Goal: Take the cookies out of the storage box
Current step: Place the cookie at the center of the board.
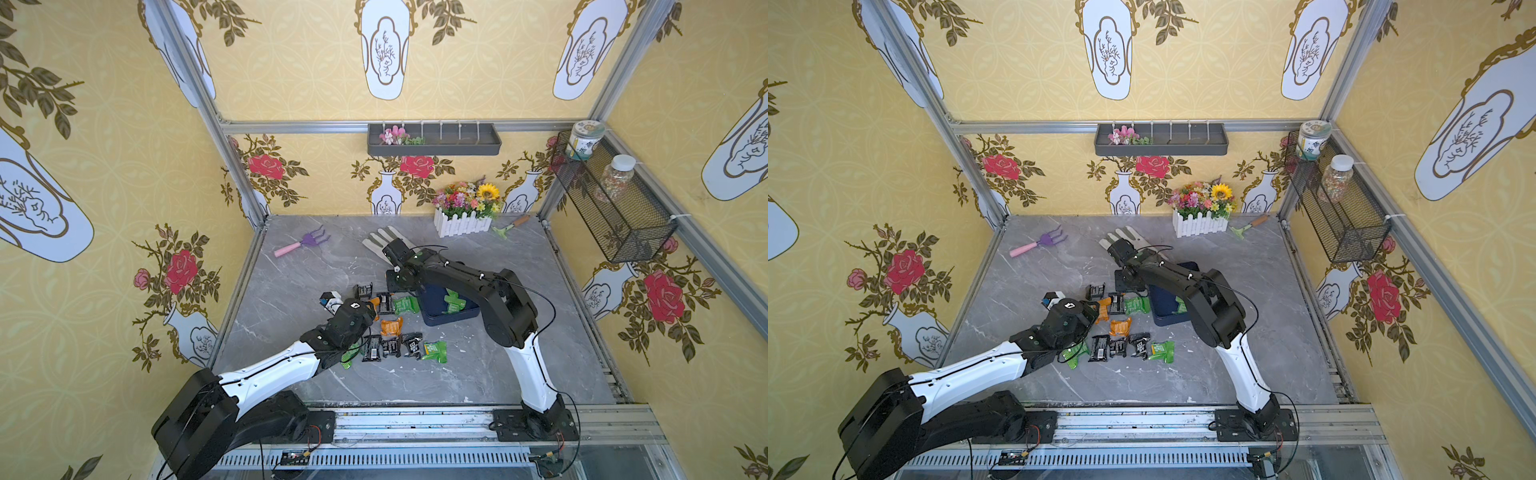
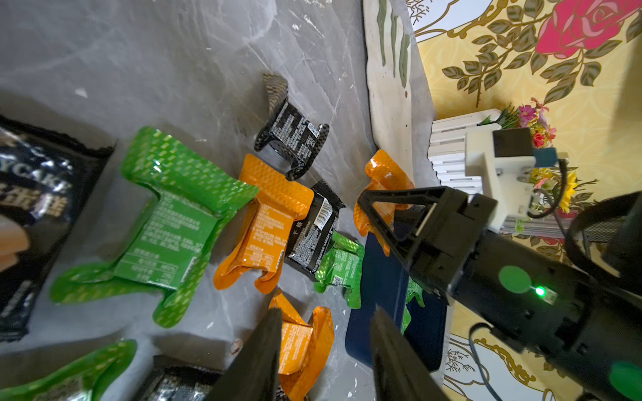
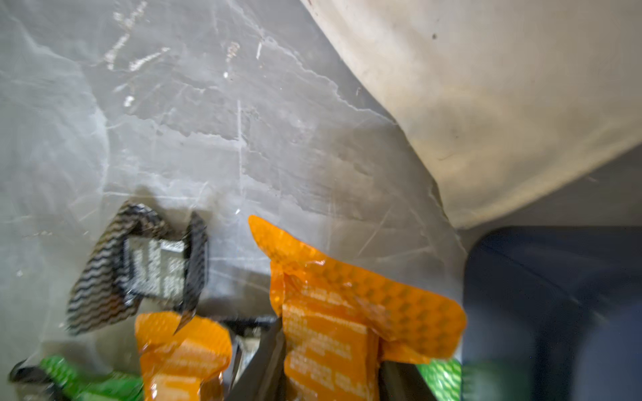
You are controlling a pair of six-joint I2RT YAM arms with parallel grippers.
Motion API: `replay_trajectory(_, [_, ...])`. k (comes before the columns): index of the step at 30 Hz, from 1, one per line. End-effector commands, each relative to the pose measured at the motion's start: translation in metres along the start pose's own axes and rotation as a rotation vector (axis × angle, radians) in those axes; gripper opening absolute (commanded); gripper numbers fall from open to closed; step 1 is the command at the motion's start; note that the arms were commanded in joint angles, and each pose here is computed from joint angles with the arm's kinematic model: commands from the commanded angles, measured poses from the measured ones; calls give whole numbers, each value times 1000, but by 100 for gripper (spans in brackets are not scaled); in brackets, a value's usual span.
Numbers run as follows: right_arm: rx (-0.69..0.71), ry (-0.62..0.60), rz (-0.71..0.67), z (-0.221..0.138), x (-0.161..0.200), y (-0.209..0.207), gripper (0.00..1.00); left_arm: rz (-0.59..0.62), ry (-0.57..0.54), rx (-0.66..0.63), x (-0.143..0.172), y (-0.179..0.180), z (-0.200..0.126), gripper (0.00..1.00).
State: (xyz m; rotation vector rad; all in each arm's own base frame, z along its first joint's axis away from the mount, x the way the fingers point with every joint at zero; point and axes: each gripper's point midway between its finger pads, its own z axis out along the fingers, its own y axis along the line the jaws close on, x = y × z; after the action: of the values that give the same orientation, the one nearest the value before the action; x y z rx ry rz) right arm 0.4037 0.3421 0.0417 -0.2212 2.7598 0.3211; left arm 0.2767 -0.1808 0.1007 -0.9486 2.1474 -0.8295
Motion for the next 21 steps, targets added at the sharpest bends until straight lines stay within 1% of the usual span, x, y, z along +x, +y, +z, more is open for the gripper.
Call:
replay_trajectory(1, [28,-3,18,10,-3,-5,37,15,-15,-33,-4,8,-2,46])
replay_trajectory(3, [44,-2,19,16,-5,-7,38,19,-21,-39,-6,10,-5,46])
replay_trajectory(6, [46,2,21,20,-4,-6,44,25,-31,-39,-9,10,-9,46])
replay_trajectory(10, [39,-14,13,12,-7,0,52,35,-38,-28,-12,7,-12,46])
replay_trajectory(13, [27,-44,5,-4,-14,5,55,56,-33,-11,-12,0,-11,47])
replay_trajectory(18, [-10,-119,-13,-47,-30,14,55,116,-4,28,-7,-20,-6,47])
replay_trajectory(21, [-12,-163,-16,-74,-34,8,55,158,25,56,-2,-35,-2,48])
